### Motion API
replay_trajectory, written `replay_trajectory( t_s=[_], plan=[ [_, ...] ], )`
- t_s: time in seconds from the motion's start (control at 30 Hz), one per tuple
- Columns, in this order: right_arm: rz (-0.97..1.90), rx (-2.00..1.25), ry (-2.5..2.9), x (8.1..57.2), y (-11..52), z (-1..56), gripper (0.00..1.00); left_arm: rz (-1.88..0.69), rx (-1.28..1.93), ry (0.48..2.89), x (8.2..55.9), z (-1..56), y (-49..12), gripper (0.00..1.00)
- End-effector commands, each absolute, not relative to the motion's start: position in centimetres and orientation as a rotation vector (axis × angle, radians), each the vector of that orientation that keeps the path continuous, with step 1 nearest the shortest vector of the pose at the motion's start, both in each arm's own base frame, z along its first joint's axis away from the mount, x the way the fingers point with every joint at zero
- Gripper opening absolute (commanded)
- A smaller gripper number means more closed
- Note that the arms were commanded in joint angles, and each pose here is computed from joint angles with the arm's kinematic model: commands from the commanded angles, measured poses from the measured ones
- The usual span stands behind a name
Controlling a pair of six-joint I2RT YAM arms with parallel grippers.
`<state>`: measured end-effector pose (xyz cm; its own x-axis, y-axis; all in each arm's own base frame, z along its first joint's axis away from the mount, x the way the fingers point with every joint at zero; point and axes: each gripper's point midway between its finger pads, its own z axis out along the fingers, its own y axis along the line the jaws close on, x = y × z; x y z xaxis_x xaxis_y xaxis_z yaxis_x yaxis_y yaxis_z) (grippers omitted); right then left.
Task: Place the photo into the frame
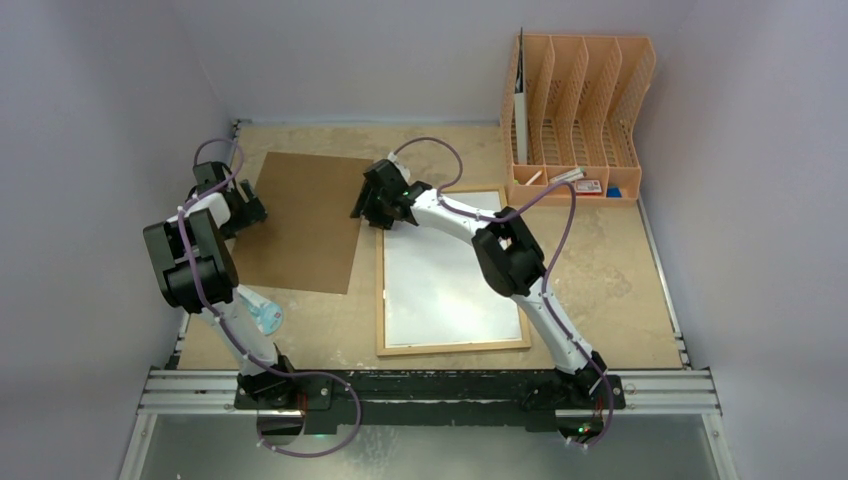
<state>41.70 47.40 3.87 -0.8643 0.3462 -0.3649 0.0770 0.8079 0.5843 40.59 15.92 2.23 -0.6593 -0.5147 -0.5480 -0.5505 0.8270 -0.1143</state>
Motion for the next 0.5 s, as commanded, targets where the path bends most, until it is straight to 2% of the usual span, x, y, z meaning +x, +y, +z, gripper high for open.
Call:
replay_trajectory(
  t_s=[0.0, 0.17, 0.37, 0.47],
  plan=[
    [0.706, 0.388, 2.692, 38.6, 46.4, -1.4, 0.58, 0.026, -0.779, 2.506, 38.9, 0.3, 14.6, 0.8],
    [0.7, 0.405, 2.703, 38.3, 46.2, -2.1, 0.57, 0.121, -0.785, 2.427, 39.9, 1.9, 16.3, 0.8],
    [0.693, 0.429, 2.722, 38.0, 46.1, -2.8, 0.57, 0.051, -0.753, 2.334, 41.5, 3.4, 15.8, 0.8],
    [0.697, 0.428, 2.719, 38.2, 46.2, -3.0, 0.57, -0.002, -0.742, 2.331, 42.2, 3.9, 15.3, 0.77]
  ],
)
